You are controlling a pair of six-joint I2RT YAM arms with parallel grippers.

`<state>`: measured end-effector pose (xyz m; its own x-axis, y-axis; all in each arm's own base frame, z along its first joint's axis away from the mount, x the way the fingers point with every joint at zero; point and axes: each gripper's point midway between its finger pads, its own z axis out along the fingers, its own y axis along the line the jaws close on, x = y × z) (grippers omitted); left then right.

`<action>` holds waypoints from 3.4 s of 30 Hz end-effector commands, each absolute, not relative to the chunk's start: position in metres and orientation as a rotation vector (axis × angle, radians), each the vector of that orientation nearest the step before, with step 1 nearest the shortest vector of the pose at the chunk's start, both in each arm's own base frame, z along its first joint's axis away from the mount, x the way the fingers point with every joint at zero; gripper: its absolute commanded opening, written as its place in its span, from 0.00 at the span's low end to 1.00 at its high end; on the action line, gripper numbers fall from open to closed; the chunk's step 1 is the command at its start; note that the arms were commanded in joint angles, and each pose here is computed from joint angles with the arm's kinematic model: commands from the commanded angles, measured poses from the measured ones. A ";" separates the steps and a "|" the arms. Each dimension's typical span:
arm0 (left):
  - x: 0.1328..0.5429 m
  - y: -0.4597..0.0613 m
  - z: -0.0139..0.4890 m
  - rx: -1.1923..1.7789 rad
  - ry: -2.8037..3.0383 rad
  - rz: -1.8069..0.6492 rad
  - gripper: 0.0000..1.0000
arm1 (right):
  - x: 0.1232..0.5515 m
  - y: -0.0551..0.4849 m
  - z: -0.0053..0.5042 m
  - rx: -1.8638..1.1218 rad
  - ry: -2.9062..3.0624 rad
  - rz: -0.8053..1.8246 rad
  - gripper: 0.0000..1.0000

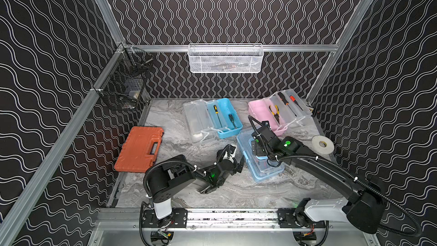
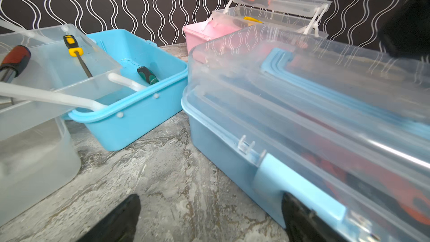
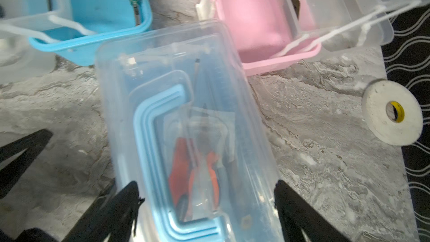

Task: Close toolboxes
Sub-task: Fasten the toolbox latch on the toolbox, then move the toolbox to the center of the board.

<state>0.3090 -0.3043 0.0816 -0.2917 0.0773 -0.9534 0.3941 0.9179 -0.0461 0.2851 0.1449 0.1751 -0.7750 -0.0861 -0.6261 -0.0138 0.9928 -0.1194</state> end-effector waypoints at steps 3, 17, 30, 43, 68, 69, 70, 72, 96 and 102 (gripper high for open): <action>0.312 -0.316 0.085 0.360 1.840 -0.357 0.99 | 0.286 0.146 0.160 -0.037 2.527 0.022 0.92; 0.314 -0.327 0.094 0.375 1.835 -0.384 0.99 | 0.269 0.161 0.096 -0.088 2.746 0.201 0.90; 0.320 -0.347 0.104 0.390 1.836 -0.425 0.99 | 0.248 0.167 0.059 -0.100 2.866 0.265 0.87; 0.320 -0.351 0.116 0.371 1.812 -0.459 0.99 | 0.244 0.173 0.057 -0.090 2.864 0.318 0.87; 0.293 -0.284 0.105 0.302 1.852 -0.364 0.99 | 0.291 0.175 0.145 -0.158 2.656 0.218 0.94; 0.292 -0.281 0.106 0.299 1.851 -0.357 0.99 | 0.293 0.176 0.149 -0.165 2.647 0.210 0.94; 0.292 -0.278 0.108 0.296 1.848 -0.351 0.99 | 0.294 0.177 0.150 -0.176 2.645 0.202 0.94; 0.290 -0.274 0.111 0.297 1.846 -0.339 0.99 | 0.303 0.183 0.168 -0.192 2.604 0.213 0.93; 0.293 -0.159 0.135 0.018 1.998 -0.116 0.99 | 0.402 0.210 0.133 -0.368 2.556 -0.218 0.94; 0.303 -0.138 0.141 -0.055 2.027 -0.065 0.99 | 0.403 0.188 0.098 -0.382 2.590 -0.448 0.93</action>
